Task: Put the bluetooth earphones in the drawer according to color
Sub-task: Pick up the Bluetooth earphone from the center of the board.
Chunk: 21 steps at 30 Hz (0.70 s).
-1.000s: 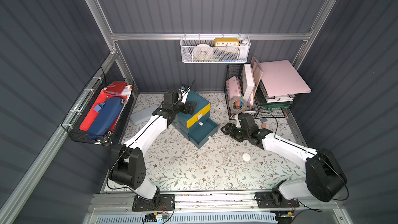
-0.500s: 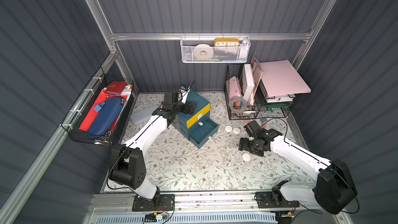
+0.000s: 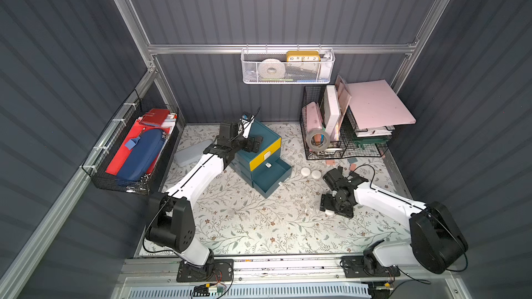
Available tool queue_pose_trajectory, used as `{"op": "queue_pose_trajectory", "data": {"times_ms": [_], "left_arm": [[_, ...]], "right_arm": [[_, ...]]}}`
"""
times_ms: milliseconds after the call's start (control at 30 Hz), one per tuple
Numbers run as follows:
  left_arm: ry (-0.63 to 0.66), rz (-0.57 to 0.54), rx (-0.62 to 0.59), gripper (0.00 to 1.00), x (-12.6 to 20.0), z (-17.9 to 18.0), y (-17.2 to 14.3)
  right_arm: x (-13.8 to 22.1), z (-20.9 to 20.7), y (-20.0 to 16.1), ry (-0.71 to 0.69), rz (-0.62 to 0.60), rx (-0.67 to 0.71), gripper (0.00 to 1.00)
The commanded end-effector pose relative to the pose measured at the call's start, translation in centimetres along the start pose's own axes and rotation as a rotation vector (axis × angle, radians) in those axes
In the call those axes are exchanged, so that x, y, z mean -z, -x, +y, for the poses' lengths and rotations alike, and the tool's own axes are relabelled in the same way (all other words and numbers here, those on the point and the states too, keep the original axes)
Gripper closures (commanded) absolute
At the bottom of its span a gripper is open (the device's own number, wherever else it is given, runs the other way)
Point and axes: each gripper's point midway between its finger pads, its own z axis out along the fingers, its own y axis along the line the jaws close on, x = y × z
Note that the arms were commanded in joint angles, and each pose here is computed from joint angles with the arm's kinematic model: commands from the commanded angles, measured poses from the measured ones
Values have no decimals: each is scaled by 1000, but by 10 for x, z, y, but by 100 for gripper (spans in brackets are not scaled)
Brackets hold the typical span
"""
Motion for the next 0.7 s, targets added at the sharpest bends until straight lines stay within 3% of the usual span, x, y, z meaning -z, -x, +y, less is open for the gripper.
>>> {"op": "queue_pose_trajectory", "data": {"times_ms": [0,667], "left_arm": [[-45,268,4,0,-10,-17,-78],[-44,279,6,1,-12,-17,-81]], "right_arm": [[-7,3,1,12,1,11,16],[-31,2,0,-4,24,19,27]]}}
